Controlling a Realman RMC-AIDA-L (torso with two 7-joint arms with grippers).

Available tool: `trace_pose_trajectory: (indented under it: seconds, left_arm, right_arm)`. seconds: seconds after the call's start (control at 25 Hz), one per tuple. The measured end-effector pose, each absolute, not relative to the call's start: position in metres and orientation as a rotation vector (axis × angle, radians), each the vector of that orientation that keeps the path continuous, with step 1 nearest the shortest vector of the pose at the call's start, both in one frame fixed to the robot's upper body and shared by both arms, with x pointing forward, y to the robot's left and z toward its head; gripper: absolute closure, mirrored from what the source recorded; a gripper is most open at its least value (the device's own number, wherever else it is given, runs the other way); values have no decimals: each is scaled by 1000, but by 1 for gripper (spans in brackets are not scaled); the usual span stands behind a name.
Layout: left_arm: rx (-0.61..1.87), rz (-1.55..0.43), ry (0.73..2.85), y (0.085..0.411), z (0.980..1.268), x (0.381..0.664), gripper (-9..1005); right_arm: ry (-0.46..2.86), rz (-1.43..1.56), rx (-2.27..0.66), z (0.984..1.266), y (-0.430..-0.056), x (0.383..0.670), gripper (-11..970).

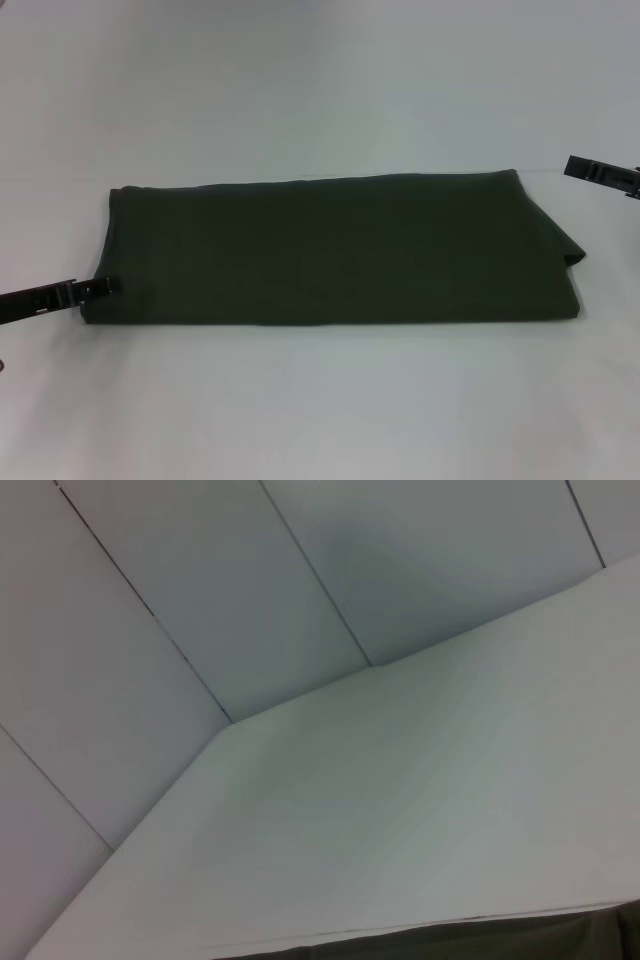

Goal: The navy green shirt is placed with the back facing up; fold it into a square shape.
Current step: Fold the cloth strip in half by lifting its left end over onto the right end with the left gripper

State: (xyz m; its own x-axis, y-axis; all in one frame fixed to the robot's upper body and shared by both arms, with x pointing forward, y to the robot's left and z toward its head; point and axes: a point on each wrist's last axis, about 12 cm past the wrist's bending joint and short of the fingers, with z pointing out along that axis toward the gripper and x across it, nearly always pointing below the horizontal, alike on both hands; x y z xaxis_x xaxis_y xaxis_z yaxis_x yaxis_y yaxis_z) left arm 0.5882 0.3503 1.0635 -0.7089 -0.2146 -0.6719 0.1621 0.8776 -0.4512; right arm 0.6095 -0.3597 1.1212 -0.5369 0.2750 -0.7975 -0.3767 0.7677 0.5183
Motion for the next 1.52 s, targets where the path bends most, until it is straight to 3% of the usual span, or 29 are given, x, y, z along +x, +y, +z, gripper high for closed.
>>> trace_pose_trajectory:
  seconds: [1.2, 1.52]
  left_arm:
    - [-2, -649, 2318, 344, 1059, 587, 235]
    - [-3, -646, 2318, 344, 1059, 588, 558]
  right_arm:
    - [1983, 815, -74, 1119, -359, 611, 44]
    - [1983, 814, -77, 1120, -358, 612, 44]
